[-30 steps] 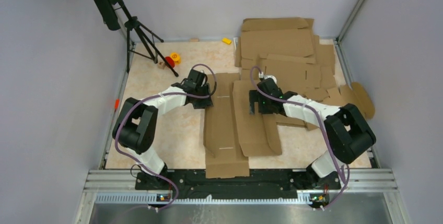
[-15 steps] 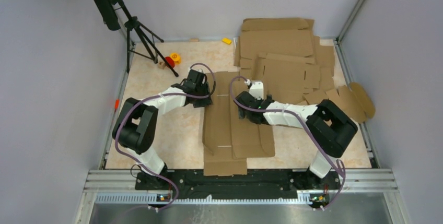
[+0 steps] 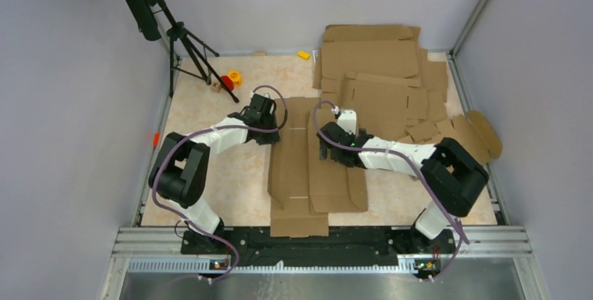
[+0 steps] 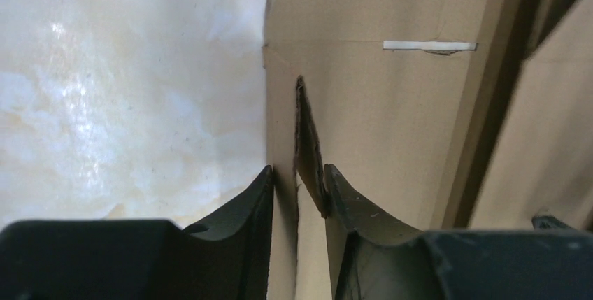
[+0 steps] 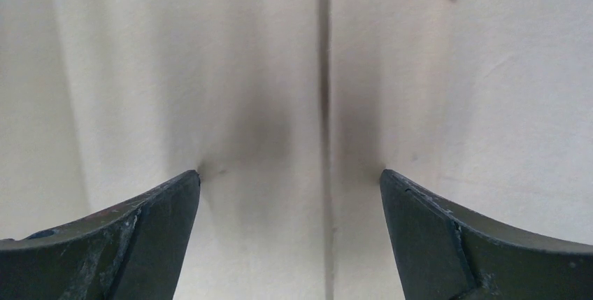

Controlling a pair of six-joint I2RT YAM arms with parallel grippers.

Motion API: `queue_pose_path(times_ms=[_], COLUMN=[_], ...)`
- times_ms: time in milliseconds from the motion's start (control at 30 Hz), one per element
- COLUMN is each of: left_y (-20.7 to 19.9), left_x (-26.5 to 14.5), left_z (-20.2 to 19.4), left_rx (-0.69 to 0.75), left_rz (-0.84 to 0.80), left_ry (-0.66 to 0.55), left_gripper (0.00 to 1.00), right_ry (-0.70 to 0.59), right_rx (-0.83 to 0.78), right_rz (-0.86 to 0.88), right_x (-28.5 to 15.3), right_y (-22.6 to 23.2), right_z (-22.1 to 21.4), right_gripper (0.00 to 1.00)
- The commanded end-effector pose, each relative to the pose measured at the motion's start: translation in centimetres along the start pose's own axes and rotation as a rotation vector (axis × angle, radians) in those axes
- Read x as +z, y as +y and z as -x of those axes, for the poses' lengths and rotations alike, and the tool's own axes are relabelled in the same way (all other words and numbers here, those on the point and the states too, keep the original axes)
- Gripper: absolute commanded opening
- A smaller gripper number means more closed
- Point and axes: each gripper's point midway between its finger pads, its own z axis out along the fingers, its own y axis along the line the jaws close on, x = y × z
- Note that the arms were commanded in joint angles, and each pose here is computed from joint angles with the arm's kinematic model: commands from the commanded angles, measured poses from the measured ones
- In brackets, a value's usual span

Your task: Fold the paper box

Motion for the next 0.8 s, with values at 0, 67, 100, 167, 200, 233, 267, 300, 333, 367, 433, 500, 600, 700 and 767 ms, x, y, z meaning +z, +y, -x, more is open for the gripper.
queue_pose_path(times_ms=[0, 67, 100, 167, 200, 233, 267, 300, 333, 367, 433, 500, 600, 700, 767], left_y=[-2.7, -2.6, -2.5, -2.6, -2.6, -2.7, -2.7, -2.8, -2.9, -2.5, -2.4, -2.3, -2.0, -1.7, -1.7], left_x=[-2.6, -3.3, -3.6, -4.4, -4.7, -5.0, -5.3, -5.5, -5.8, -5.9, -6.5, -7.2, -7.9, -7.5, -6.9], left_z=[-0.1, 0.6, 0.9, 1.5, 1.8, 2.0, 2.2, 2.4, 2.6, 3.0, 3.6, 4.2, 5.0, 4.9, 4.6], left_rx=[0.026, 0.033, 0.038, 0.041, 0.041, 0.044, 0.045, 0.047, 0.051, 0.054, 0.07, 0.098, 0.146, 0.177, 0.194], left_rz=[-0.1, -0.089, -0.088, -0.089, -0.092, -0.097, -0.098, -0.101, -0.105, -0.08, -0.074, -0.069, -0.049, -0.023, -0.011], left_ry=[0.004, -0.022, -0.035, -0.067, -0.082, -0.095, -0.107, -0.113, -0.119, -0.142, -0.172, -0.21, -0.248, -0.226, -0.194], left_gripper=[0.26, 0.19, 0.15, 0.09, 0.06, 0.04, 0.01, 0.0, 0.0, 0.0, 0.0, 0.0, 0.0, 0.0, 0.0], right_ry=[0.137, 0.117, 0.105, 0.084, 0.079, 0.072, 0.07, 0.065, 0.056, 0.046, 0.028, 0.003, -0.05, -0.06, -0.063], right_rx=[0.084, 0.121, 0.133, 0.164, 0.174, 0.171, 0.176, 0.165, 0.142, 0.128, 0.095, 0.056, -0.007, -0.069, -0.117], right_rz=[0.365, 0.417, 0.445, 0.477, 0.488, 0.513, 0.519, 0.528, 0.538, 0.541, 0.549, 0.563, 0.567, 0.55, 0.549], right_x=[-3.9, -4.9, -5.4, -5.8, -6.0, -6.4, -6.5, -6.7, -6.9, -7.2, -7.8, -8.6, -10.2, -10.5, -10.2], right_y=[3.9, 2.8, 2.3, 0.8, 0.1, -0.3, -0.8, -1.2, -1.4, -1.7, -2.1, -2.2, -2.3, -2.2, -1.7], right_z=[-0.5, 0.8, 1.4, 2.5, 2.8, 3.1, 3.2, 3.3, 3.5, 3.8, 4.7, 6.2, 9.4, 11.3, 12.7], right_gripper=[0.99, 0.99, 0.99, 0.99, 0.99, 0.99, 0.99, 0.99, 0.99, 0.99, 0.98, 0.97, 0.96, 0.96, 0.92])
